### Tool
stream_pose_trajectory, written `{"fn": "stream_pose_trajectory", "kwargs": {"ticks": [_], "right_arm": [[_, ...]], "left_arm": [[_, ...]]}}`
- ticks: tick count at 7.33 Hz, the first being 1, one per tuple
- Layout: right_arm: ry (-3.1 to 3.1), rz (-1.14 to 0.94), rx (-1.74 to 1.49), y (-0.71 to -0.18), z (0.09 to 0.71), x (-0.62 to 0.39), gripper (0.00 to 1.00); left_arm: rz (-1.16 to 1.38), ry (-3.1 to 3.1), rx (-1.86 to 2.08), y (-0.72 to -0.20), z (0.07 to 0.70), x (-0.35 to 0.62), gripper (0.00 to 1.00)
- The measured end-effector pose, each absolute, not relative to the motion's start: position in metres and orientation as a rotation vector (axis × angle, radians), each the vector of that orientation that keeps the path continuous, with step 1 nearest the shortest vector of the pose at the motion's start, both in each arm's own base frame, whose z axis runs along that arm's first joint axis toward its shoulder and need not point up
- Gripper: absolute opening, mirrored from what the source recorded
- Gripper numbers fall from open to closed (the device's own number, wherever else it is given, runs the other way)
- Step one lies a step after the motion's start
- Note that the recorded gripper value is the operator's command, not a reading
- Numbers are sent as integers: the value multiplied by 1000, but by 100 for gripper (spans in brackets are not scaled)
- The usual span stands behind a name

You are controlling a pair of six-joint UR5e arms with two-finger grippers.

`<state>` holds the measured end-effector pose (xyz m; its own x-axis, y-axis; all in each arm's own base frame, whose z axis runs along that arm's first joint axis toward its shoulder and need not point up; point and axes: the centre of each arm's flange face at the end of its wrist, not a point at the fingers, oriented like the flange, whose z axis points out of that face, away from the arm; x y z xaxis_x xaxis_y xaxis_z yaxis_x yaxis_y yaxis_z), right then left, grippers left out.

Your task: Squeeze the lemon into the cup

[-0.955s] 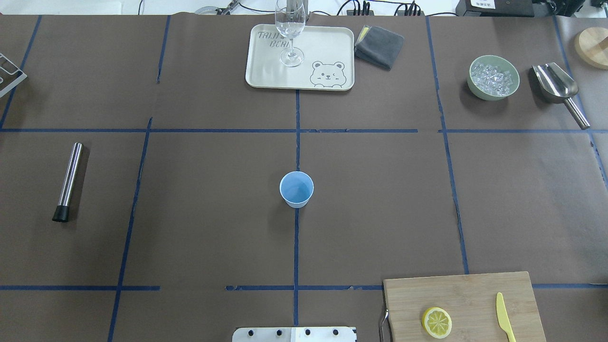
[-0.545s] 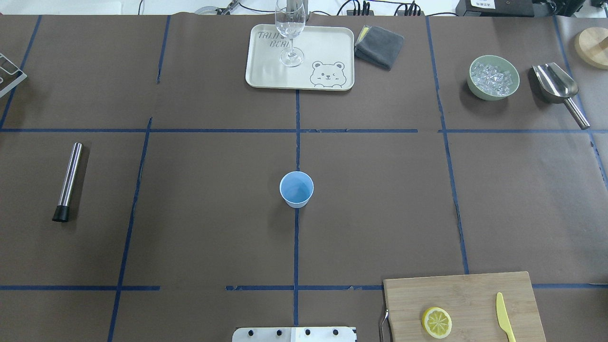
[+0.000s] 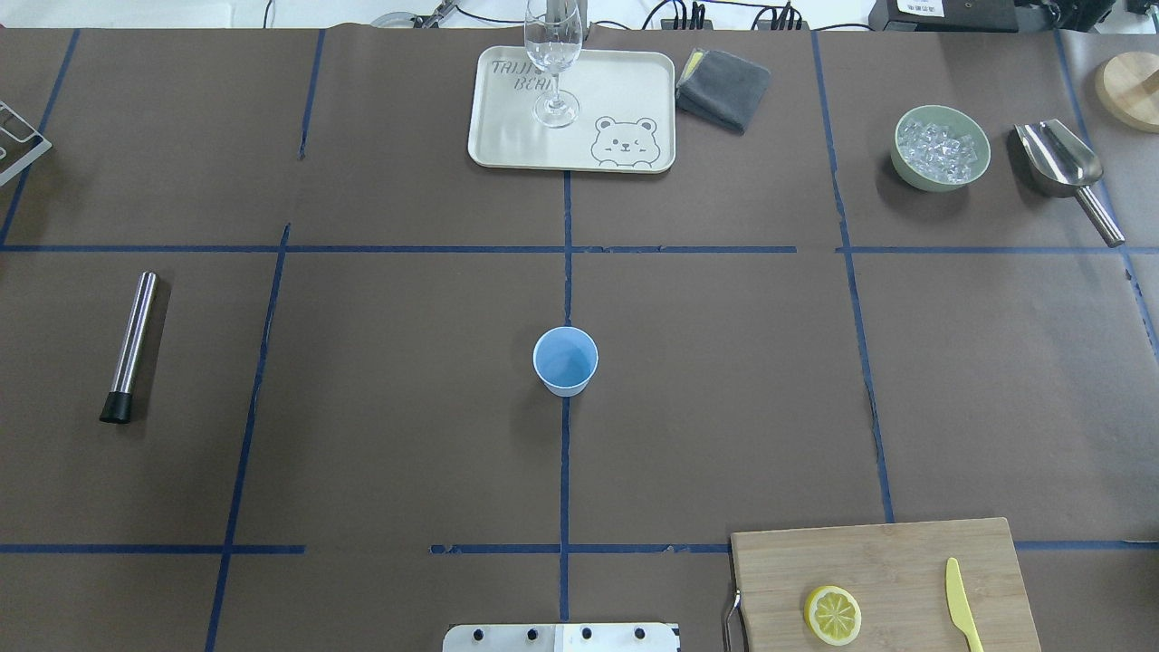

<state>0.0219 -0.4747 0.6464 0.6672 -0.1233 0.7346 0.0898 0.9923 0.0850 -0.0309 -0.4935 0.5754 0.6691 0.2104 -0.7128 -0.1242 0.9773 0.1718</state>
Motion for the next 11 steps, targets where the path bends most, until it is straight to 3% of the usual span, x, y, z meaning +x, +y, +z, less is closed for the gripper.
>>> {"fn": "stream_pose_trajectory", "kwargs": {"ticks": [6, 9, 11], "right_arm": [[-848, -117, 93, -481, 641, 11, 100], [-890, -264, 212, -477, 616, -39, 100], [-990, -211, 215, -458, 596, -88, 100]], "left_arm": [[65, 818, 47, -485, 596, -51, 100], [68, 819, 59, -484, 600, -57, 100], [70, 822, 65, -485, 602, -56, 100]]}}
